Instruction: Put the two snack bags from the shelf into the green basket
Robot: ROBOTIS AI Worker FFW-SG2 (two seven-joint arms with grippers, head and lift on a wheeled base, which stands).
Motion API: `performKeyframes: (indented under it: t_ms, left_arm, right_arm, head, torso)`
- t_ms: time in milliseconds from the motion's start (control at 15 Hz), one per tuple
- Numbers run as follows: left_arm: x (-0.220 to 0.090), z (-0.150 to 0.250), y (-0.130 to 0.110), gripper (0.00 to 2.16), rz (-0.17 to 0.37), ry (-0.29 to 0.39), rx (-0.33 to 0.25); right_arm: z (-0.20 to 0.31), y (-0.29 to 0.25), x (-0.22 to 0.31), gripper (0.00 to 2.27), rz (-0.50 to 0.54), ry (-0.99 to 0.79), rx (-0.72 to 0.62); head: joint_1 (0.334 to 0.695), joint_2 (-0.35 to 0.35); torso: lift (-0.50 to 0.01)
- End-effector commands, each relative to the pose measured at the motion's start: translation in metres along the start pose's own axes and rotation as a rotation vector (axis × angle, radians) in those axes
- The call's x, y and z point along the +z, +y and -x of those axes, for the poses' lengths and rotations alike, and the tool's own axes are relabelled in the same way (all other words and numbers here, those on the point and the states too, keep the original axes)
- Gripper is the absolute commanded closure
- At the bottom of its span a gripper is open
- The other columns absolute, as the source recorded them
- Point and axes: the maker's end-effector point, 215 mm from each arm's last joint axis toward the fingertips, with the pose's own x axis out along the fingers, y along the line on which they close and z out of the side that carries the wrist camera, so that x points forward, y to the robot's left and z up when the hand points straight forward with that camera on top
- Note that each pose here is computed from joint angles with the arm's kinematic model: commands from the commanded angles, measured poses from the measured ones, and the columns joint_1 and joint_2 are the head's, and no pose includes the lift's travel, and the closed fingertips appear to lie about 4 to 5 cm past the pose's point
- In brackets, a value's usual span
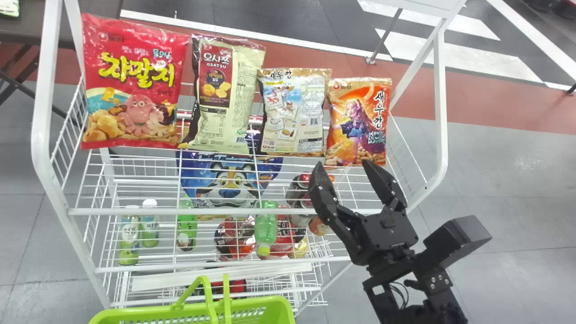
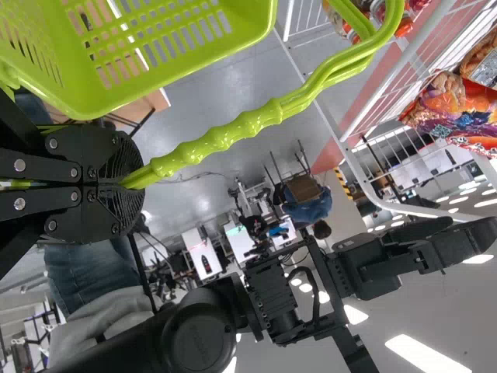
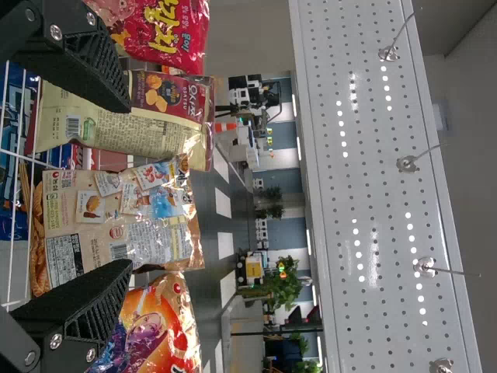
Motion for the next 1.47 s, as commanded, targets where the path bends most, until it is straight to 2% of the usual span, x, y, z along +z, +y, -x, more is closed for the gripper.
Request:
performKeyframes:
  t_ms: [0, 533, 933, 1200, 1400]
  left_arm:
    - [-0.001, 0.000, 0.001, 2.14, 0.003, 0.002, 0.001]
    - [0.000, 0.000, -0.001, 2.14, 0.000, 0.000, -0.005]
    - [0.000, 0.002, 0.001, 2.14, 0.002, 0.000, -0.002]
    - [-0.003, 0.006, 0.008, 2.14, 0.022, -0.002, 0.008]
    - [-0.005, 0.006, 0.014, 2.14, 0.037, -0.008, 0.017]
  right_arm:
    - [0.000, 0.000, 0.000, 0.12, 0.000, -0.001, 0.000]
    - [-0.005, -0.001, -0.011, 0.12, -0.001, 0.033, -0.003]
    - [-0.057, -0.020, -0.034, 0.12, 0.032, 0.075, -0.032]
    - [-0.105, -0.036, -0.074, 0.12, 0.013, 0.186, -0.049]
    - [-0.136, -0.048, -0.085, 0.12, 0.009, 0.189, -0.054]
  head:
    - [0.695, -0.350]
    - [0.695, -0.350]
    - [0.695, -0.350]
    - [0.695, -0.350]
    - [0.695, -0.350]
  torso:
    - [-0.007]
    - [-0.007]
    - [-0.007]
    - [-0.007]
    - [-0.007]
